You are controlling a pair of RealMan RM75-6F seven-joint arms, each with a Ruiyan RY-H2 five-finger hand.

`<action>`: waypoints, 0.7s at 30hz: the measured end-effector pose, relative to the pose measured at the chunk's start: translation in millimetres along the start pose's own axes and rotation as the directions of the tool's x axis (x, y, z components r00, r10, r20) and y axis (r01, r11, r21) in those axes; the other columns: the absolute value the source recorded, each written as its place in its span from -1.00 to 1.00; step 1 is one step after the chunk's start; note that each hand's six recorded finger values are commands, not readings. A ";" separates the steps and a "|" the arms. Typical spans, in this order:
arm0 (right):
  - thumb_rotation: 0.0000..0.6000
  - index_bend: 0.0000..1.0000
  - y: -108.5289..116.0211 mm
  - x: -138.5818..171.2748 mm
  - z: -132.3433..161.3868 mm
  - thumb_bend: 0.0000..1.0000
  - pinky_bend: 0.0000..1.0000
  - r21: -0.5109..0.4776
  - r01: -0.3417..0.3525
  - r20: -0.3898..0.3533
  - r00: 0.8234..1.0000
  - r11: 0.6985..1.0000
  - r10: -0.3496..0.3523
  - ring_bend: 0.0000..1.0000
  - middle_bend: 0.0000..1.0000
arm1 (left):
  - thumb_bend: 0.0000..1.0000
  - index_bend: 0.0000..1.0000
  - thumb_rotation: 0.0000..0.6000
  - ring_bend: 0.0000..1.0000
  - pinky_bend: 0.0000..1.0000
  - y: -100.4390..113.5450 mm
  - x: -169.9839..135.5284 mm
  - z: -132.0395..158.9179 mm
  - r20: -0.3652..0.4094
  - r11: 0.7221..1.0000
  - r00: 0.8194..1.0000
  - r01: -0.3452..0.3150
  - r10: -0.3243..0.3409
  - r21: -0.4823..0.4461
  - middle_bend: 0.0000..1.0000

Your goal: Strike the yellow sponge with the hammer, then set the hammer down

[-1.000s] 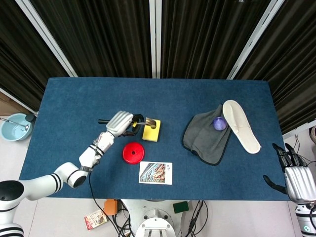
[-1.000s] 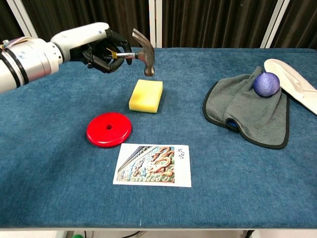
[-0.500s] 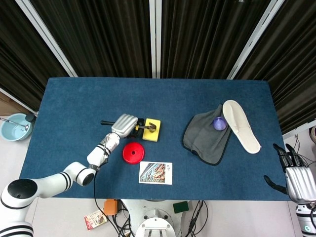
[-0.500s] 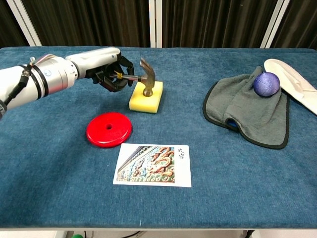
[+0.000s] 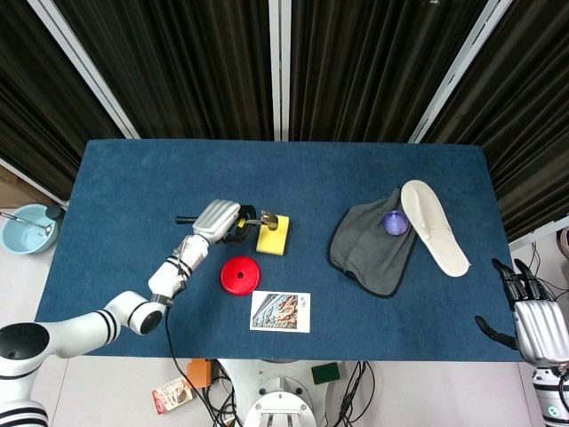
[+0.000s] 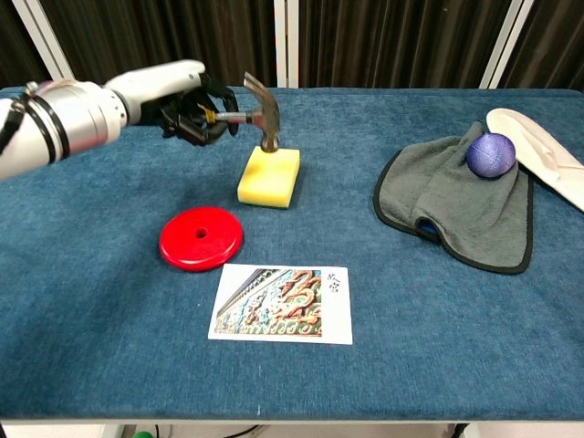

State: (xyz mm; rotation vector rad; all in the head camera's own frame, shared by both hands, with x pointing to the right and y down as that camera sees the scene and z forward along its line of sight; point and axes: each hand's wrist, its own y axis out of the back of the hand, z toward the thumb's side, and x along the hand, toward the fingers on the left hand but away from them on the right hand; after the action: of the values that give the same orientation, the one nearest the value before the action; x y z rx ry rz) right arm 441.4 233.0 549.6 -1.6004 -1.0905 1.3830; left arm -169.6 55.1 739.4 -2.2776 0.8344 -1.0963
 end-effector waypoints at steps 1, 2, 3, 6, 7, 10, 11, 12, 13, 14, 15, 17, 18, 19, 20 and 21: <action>1.00 -0.93 -0.5 -0.3 -0.1 -0.62 -0.55 0.000 -0.003 0.001 1.000 1.000 0.003 -0.95 -0.72 | 0.91 0.88 1.00 0.89 1.00 -4.6 1.3 -1.2 -0.007 1.000 1.000 0.014 -0.014 0.001 0.82; 1.00 -0.93 -0.9 -0.5 -0.2 -0.62 -0.55 0.001 -0.004 0.001 1.000 1.000 0.004 -0.95 -0.72 | 0.91 0.88 1.00 0.89 1.00 -8.9 2.8 -2.5 -0.014 1.000 1.000 0.026 -0.026 0.003 0.82; 1.00 -0.93 -1.2 -0.7 -0.2 -0.62 -0.55 0.001 -0.006 0.001 1.000 1.000 0.006 -0.95 -0.72 | 0.91 0.88 1.00 0.89 1.00 -14.0 4.8 -4.4 -0.023 0.999 0.999 0.039 -0.039 0.009 0.82; 1.00 -0.93 -1.0 -0.3 -0.3 -0.62 -0.55 0.002 -0.005 0.002 1.000 1.000 0.005 -0.95 -0.72 | 0.91 0.88 1.00 0.89 1.00 -24.3 10.0 -7.6 -0.044 0.998 0.997 0.059 -0.058 0.016 0.81; 1.00 -0.93 -0.4 0.2 -0.7 -0.62 -0.55 0.003 -0.003 0.004 1.000 1.000 0.003 -0.95 -0.72 | 0.91 0.88 1.00 0.89 1.00 -25.3 10.9 -7.5 -0.047 0.998 0.997 0.057 -0.056 0.009 0.81; 1.00 -0.93 1.8 1.1 -2.1 -0.62 -0.55 0.005 0.005 0.009 1.000 1.000 -0.005 -0.95 -0.72 | 0.92 0.88 1.00 0.89 1.00 -18.4 10.1 -5.8 -0.039 0.999 0.999 0.032 -0.032 -0.015 0.82; 1.00 -0.93 2.5 1.2 -2.3 -0.62 -0.55 0.005 0.008 0.009 1.000 1.000 -0.008 -0.95 -0.72 | 0.92 0.88 1.00 0.89 1.00 -14.5 9.1 -5.1 -0.034 1.000 0.999 0.021 -0.022 -0.019 0.82; 1.00 -0.93 3.1 1.1 -2.3 -0.62 -0.55 0.004 0.011 0.008 1.000 1.000 -0.011 -0.95 -0.72 | 0.92 0.88 1.00 0.89 1.00 -8.4 7.4 -4.0 -0.026 1.000 1.000 0.005 -0.006 -0.025 0.82; 1.00 -0.93 3.5 0.9 -2.1 -0.62 -0.55 0.003 0.012 0.007 1.000 1.000 -0.012 -0.95 -0.72 | 0.92 0.88 1.00 0.89 1.00 -3.8 5.7 -3.3 -0.020 1.000 1.000 -0.007 0.007 -0.029 0.82; 1.00 -0.93 3.4 0.5 -1.8 -0.62 -0.55 0.003 0.012 0.005 1.000 1.000 -0.012 -0.95 -0.72 | 0.92 0.88 1.00 0.89 1.00 1.1 3.7 -2.8 -0.014 0.999 1.000 -0.019 0.019 -0.034 0.82; 1.00 -0.93 3.2 0.1 -1.3 -0.62 -0.55 0.002 0.012 0.002 1.000 1.000 -0.012 -0.95 -0.72 | 0.92 0.88 1.00 0.89 1.00 7.7 0.7 -3.1 -0.008 0.999 0.999 -0.036 0.036 -0.038 0.82; 1.00 -0.93 2.3 -0.6 -0.8 -0.62 -0.55 0.001 0.009 -0.001 1.000 1.000 -0.009 -0.95 -0.72 | 0.92 0.88 1.00 0.89 1.00 16.4 -4.4 -6.8 -0.008 0.998 0.998 -0.059 0.059 -0.038 0.81; 1.00 -0.93 1.8 -0.9 -0.6 -0.62 -0.55 0.001 0.007 -0.002 1.000 1.000 -0.007 -0.95 -0.72 | 0.92 0.88 1.00 0.89 1.00 19.0 -7.4 -10.9 -0.016 0.997 0.998 -0.067 0.067 -0.040 0.81; 1.00 -0.93 1.1 -1.4 -0.3 -0.62 -0.55 0.000 0.005 -0.003 1.000 1.000 -0.005 -0.95 -0.72 | 0.92 0.88 1.00 0.88 1.00 19.6 -8.6 -13.9 -0.024 0.997 0.997 -0.071 0.070 -0.041 0.81; 1.00 -0.93 0.5 -1.8 -0.1 -0.62 -0.55 0.000 0.003 -0.004 1.000 1.000 -0.003 -0.95 -0.72 | 0.92 0.87 1.00 0.88 1.00 19.8 -9.1 -17.1 -0.033 0.996 0.997 -0.073 0.071 -0.042 0.80; 1.00 -0.93 0.0 -2.2 0.2 -0.62 -0.55 -0.001 0.002 -0.005 1.000 1.000 -0.002 -0.95 -0.72 | 0.92 0.86 1.00 0.86 1.00 19.9 -9.5 -22.4 -0.050 0.996 0.996 -0.077 0.074 -0.042 0.79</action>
State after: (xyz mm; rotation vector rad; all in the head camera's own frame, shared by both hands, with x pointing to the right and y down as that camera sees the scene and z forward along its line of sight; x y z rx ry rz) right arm 441.0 230.9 550.4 -1.6026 -1.0896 1.3761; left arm -198.8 44.4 734.4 -2.2438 0.9645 -1.1129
